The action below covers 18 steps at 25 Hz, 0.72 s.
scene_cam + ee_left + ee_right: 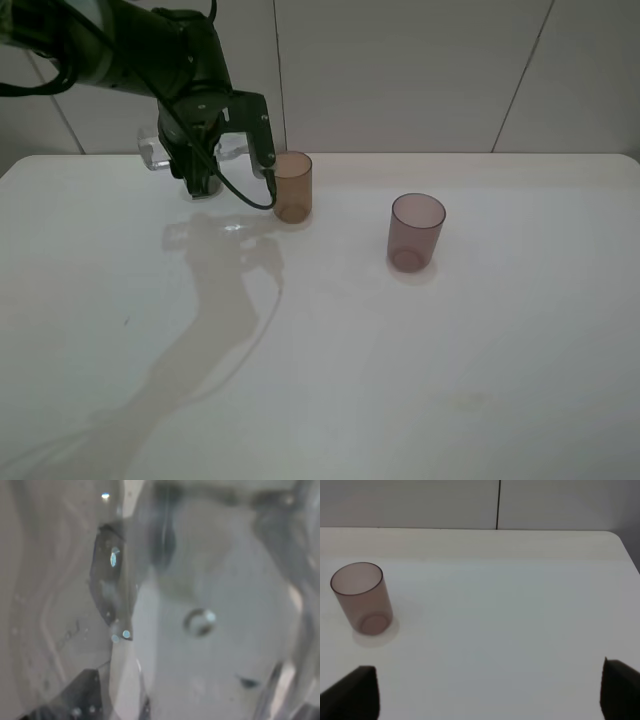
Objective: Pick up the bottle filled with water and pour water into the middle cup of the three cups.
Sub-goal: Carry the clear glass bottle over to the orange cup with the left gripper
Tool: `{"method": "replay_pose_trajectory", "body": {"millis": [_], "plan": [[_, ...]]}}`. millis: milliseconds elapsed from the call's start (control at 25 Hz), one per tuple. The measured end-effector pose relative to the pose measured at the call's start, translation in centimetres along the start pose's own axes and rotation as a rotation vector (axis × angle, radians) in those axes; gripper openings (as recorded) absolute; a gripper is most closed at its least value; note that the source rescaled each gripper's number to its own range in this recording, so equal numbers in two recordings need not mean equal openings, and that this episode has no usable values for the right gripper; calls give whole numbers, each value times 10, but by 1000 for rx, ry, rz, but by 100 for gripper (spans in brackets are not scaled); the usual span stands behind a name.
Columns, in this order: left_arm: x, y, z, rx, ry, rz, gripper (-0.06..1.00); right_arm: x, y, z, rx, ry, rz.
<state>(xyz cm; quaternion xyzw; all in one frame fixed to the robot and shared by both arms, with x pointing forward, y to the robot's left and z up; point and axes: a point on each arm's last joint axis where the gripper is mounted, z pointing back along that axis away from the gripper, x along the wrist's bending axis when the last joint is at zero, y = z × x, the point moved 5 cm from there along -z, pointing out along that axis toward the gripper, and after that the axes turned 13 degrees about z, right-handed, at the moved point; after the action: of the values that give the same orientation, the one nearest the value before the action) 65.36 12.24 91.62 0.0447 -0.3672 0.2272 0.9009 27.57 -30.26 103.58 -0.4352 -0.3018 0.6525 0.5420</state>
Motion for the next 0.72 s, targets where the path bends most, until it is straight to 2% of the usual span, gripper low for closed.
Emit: {"method": "replay_pose_trajectory", "body": {"millis": [240, 400, 720], "plan": [[-10, -4, -4, 6, 1, -81, 1, 0, 0, 0, 0, 0, 0], [-10, -2, -7, 28, -18, -119, 1, 0, 0, 0, 0, 0, 0], [2, -10, -2, 7, -52, -117, 1, 0, 0, 0, 0, 0, 0]]}}
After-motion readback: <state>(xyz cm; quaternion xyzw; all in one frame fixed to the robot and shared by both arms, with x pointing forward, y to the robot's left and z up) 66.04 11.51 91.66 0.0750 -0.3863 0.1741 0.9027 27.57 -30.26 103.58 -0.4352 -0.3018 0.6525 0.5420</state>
